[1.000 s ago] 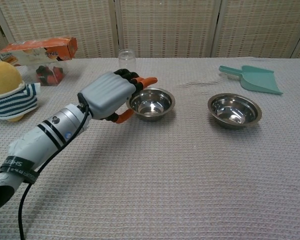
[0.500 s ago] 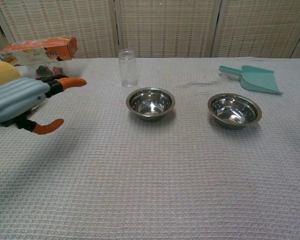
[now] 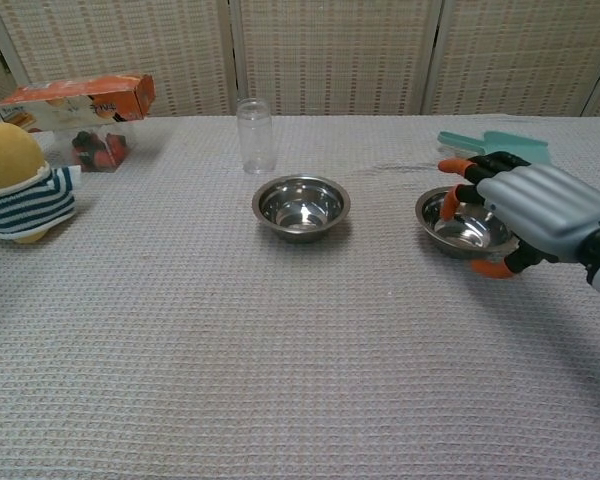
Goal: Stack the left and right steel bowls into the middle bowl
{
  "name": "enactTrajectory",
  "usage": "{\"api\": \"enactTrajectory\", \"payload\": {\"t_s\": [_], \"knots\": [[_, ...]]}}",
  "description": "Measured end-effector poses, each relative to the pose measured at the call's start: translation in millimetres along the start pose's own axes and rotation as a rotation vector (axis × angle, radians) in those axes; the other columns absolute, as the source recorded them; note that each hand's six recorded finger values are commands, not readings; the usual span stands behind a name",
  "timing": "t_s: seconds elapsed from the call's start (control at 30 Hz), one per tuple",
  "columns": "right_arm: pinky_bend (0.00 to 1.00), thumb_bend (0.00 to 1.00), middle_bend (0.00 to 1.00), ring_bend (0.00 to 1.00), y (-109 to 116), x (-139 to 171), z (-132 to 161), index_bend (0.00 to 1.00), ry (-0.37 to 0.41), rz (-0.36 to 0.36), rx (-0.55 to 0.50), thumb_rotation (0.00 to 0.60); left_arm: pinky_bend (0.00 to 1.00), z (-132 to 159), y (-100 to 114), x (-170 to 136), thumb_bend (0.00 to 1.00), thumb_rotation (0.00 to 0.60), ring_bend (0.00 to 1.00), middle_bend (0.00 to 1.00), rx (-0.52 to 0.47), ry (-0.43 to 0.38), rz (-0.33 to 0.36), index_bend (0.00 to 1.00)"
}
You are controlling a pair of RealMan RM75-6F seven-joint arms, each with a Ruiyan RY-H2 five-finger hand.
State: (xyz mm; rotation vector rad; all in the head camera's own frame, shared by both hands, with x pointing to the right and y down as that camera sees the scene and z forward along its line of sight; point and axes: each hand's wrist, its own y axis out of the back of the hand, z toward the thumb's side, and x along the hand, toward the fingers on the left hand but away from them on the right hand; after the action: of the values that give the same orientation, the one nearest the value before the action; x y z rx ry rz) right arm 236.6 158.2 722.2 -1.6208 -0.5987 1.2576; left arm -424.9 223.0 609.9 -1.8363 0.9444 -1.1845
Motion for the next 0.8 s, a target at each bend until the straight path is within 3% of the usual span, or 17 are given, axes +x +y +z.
{"api": "enactTrajectory", "payload": {"t_s": [0.3,0.5,0.63,0.8], "knots": [[0.00,0.22,0.00,0.00,-20.5,-21.4,-0.8,0.54,-0.049,0.027,0.036,0.600,0.13,-3.9,0.0,1.5,0.45,0.600,0.02,0.04,0.025,0.015,0.006,0.00],[0.00,0.33,0.00,0.00,-23.7,-25.9,-4.8,0.73,-0.076,0.010,0.008,0.600,0.13,-6.4,-2.5,4.2,0.45,0.600,0.02,0.03,0.043,0.028,0.013,0.00],[0.00,0.39,0.00,0.00,-19.3,-23.0,-7.9,0.76,-0.082,-0.027,-0.006,0.600,0.13,-6.9,-4.1,5.0,0.45,0.600,0.02,0.03,0.046,0.031,0.012,0.00],[0.00,0.39,0.00,0.00,-5.1,-20.0,-7.0,0.76,-0.073,-0.079,-0.024,0.600,0.13,-4.5,-5.0,4.4,0.45,0.600,0.02,0.03,0.043,0.023,0.007,0.00]]}}
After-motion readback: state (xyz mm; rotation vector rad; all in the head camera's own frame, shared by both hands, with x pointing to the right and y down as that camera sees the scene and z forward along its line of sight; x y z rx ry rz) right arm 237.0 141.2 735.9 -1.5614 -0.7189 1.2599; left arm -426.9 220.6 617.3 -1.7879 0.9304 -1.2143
